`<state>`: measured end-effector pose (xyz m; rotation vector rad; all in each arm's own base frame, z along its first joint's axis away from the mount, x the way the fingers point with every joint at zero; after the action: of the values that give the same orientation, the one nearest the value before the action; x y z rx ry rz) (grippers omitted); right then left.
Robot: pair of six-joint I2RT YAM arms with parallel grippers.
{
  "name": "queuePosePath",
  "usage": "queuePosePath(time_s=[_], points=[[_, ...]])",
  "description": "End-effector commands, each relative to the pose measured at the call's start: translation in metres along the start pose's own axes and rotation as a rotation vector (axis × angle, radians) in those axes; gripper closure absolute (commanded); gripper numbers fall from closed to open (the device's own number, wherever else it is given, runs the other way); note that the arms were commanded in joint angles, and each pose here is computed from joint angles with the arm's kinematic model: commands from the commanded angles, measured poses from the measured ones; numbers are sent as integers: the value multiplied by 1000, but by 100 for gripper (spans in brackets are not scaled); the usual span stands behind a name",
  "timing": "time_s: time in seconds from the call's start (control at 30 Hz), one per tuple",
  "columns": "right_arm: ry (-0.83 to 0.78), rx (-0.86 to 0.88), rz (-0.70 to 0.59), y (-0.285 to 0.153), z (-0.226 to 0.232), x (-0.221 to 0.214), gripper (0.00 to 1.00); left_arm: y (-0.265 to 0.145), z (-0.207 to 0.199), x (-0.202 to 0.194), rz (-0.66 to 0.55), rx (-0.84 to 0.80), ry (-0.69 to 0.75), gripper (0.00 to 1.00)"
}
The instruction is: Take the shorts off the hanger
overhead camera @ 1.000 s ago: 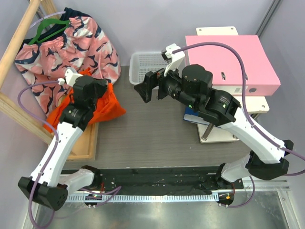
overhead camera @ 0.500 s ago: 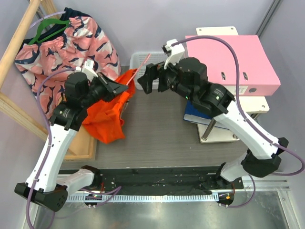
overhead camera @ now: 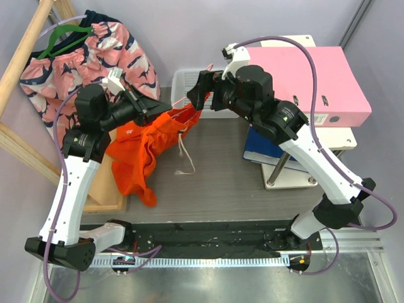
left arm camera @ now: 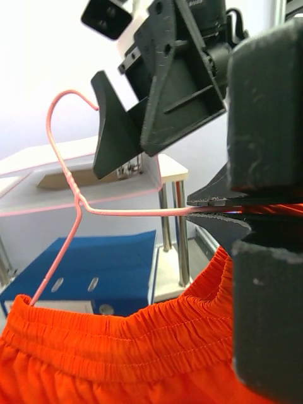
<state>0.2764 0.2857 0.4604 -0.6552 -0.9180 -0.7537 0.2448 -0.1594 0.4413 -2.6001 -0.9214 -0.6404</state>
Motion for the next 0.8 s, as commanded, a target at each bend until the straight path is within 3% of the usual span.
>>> queuePosePath(time_s=[0.0,0.3,0.5,0.6,0.77], points=[[193,36,-149,-10,16,35,5,-11,-38,6,-5,-192,36,100],[145,-36,-274,2,7,51,20,-17,-54,5,25,-268,28,100],[126,45,-393,-7,2,49,28,-19,-60,7,43,-304,14,100],[112,90,-420,-7,4,44,38,-20,-62,6,52,-321,0,100],[77,175,-471,-6,9,41,39,-21,-67,6,64,-365,-15,100]])
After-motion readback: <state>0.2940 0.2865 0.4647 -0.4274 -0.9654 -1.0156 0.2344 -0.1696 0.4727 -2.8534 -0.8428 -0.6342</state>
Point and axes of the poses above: each gripper's point midway between its finger pads, its own y axis out along the fingers, its own z axis along the line the jaws close on, x = y × z, the point moved 5 cm from there along -y, back along the fingers, and after that the axes turned 9 degrees about y, right-handed, at the moved point
